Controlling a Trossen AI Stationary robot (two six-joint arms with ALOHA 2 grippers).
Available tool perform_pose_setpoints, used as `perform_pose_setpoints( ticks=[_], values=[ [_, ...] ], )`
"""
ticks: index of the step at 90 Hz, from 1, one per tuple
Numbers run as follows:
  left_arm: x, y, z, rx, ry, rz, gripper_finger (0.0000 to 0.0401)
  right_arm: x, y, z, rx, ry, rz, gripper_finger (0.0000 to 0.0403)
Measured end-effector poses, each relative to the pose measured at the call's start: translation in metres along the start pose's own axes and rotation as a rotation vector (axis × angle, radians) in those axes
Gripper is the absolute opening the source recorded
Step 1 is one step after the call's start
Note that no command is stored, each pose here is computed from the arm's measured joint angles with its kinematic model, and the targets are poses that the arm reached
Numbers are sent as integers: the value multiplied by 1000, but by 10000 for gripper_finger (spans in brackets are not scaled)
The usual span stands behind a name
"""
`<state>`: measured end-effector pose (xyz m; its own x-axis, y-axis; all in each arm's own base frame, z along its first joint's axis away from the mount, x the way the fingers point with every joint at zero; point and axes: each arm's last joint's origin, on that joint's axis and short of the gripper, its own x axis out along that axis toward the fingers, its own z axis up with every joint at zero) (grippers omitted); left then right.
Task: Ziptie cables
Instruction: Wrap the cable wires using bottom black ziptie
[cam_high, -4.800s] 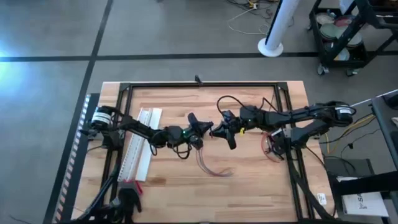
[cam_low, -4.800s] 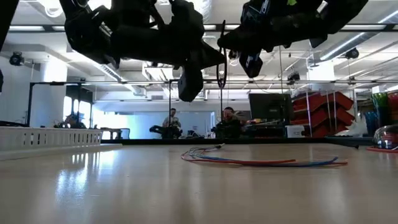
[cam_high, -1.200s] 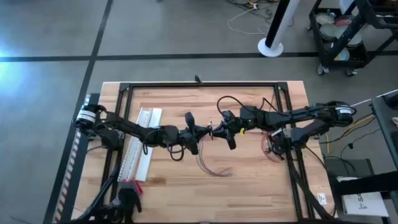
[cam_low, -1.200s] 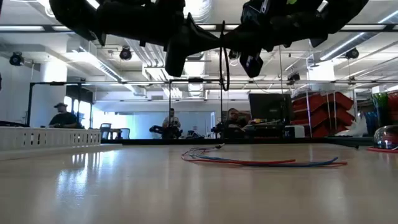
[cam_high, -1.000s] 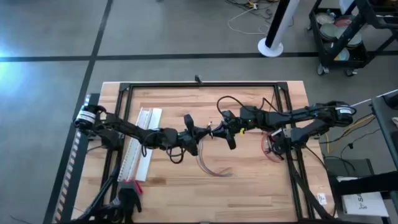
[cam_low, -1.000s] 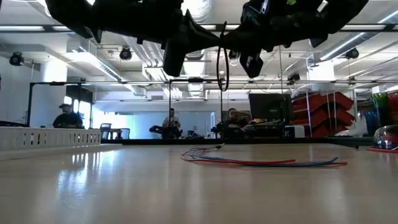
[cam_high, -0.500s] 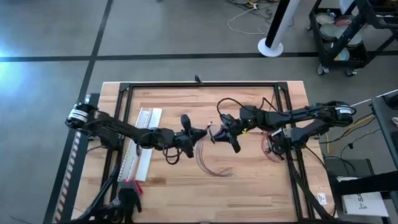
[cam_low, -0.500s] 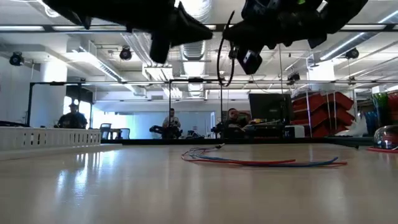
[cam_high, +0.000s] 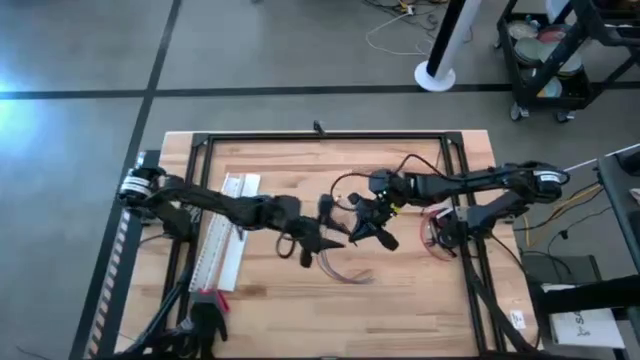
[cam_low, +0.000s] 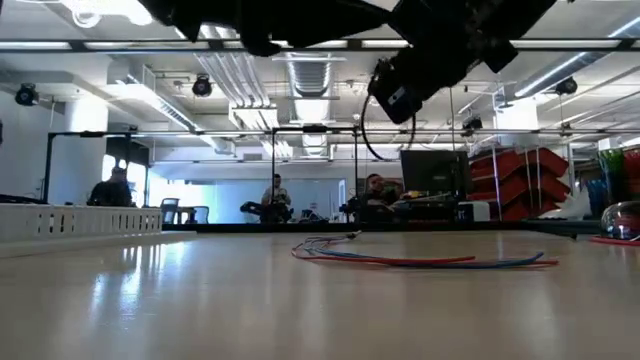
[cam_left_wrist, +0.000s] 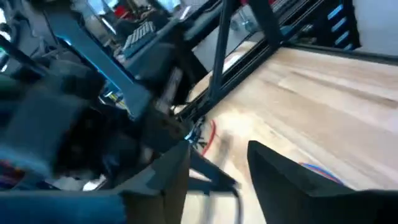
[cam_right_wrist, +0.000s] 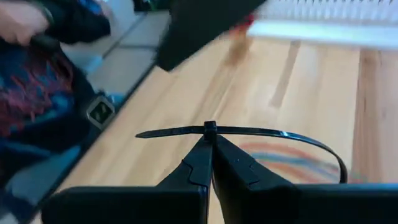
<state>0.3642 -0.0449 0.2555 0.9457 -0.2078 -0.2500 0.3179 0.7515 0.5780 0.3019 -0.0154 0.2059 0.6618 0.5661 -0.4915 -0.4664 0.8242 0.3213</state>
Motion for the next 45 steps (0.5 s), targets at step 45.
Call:
perform_pose_setpoints(
  ticks=[45],
  values=[
    [28, -1, -3, -6, 49, -95, 120, 0, 3, 1, -40, -10, 66, 0]
  ],
)
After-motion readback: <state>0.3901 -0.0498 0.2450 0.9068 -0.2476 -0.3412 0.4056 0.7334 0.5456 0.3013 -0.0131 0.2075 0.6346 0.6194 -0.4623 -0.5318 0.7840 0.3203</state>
